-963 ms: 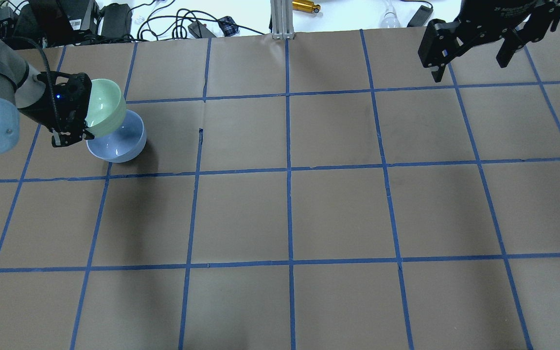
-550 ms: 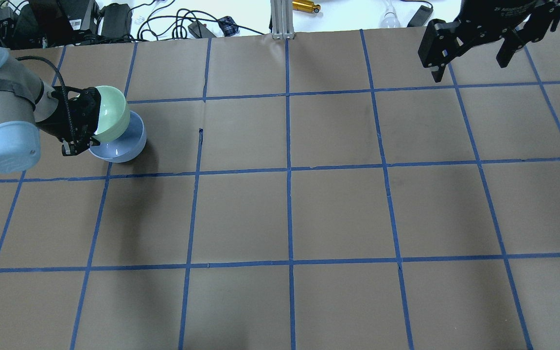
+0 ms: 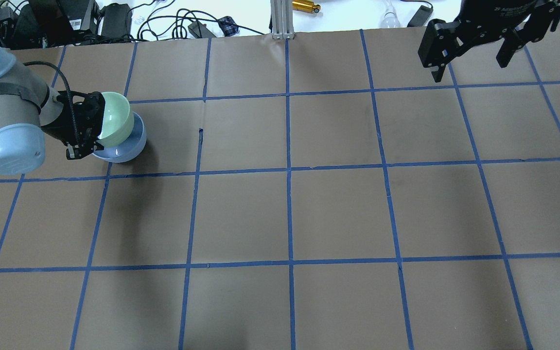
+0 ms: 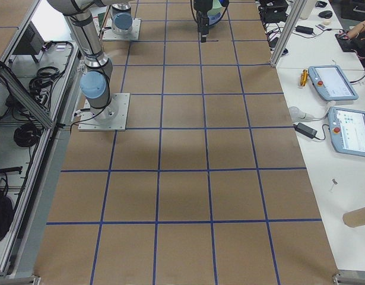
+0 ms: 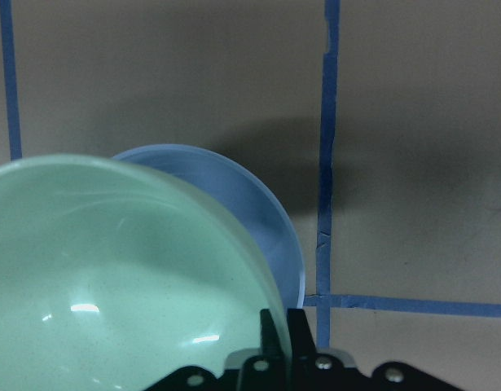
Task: Stack green bowl on blue bowl
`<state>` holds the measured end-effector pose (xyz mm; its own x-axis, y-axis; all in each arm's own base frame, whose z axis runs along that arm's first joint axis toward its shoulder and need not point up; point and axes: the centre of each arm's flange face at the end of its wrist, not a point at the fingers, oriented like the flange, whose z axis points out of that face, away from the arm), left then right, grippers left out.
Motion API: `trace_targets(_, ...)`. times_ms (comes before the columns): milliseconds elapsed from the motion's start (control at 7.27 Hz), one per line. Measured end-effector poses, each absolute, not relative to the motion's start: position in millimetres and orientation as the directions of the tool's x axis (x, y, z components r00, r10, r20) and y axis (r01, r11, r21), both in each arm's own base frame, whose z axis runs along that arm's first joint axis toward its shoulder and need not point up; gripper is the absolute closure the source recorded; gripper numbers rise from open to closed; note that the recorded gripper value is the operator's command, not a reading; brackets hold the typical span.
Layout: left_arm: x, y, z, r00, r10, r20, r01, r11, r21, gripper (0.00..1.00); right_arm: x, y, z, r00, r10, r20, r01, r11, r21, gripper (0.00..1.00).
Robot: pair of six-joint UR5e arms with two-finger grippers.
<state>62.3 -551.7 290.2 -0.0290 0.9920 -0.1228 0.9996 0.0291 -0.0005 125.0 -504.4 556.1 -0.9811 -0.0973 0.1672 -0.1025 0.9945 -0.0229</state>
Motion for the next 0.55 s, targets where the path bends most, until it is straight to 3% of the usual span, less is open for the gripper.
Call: trace_targets(550, 54, -556, 304, -0.055, 0.989, -0.137, 0.998, 0.056, 0.004, 0.0, 125, -504, 556, -0.981, -0.097, 0.167, -0.103, 0.994, -0.023, 0.0)
